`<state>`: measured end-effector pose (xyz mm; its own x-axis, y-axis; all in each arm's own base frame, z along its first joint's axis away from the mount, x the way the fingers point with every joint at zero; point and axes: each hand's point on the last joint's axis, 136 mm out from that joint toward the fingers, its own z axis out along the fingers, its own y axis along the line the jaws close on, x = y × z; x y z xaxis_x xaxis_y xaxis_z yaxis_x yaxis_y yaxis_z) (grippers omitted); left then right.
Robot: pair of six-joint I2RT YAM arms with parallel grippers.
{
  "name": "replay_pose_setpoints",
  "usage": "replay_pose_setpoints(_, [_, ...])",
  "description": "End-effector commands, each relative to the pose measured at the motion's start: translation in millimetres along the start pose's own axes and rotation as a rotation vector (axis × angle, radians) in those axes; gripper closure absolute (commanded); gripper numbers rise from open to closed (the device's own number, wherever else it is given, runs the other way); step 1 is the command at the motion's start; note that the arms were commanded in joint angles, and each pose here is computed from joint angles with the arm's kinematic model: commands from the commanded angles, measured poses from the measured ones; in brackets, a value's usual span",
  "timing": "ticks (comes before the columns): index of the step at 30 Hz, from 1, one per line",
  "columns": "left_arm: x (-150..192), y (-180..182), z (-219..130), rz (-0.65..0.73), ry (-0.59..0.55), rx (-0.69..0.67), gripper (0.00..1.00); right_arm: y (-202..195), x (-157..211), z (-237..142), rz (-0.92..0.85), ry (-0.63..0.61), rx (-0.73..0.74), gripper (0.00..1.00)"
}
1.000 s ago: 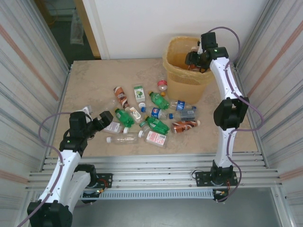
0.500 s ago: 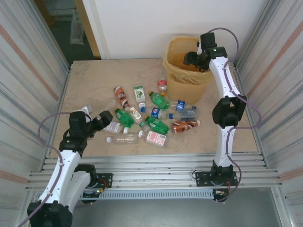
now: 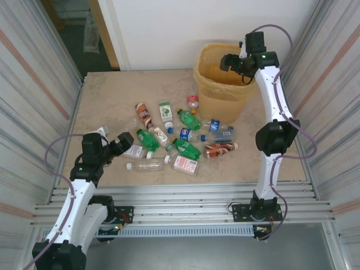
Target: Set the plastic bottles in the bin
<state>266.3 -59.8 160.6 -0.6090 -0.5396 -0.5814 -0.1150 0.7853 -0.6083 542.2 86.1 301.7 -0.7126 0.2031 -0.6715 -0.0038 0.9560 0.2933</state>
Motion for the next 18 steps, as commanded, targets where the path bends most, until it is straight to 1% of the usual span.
replay_pose_setpoints(1, [-12,-4,-7,0.012,-0.043,-0.001,0.01,21,-25,-61,-0.025,-0.11,-0.069,0.08])
replay_pose_setpoints(4, [-12,-4,-8,0.012,-0.046,-0.002,0.01,28,-29,-81,-0.017,-0.136,-0.1,0.05])
replay_pose_setpoints(10, [-11,-3,-9,0.013,-0.047,-0.005,0.01,41,-28,-121,-0.004,-0.174,-0.144,0.04])
replay_pose_setpoints(14, [-10,-2,-11,0.012,-0.048,-0.007,0.01,41,-13,-140,-0.005,-0.188,-0.121,0.0])
replay_pose_setpoints(18, [-10,-1,-11,0.012,-0.049,-0.01,0.01,35,9,-163,0.025,-0.228,-0.094,0.02])
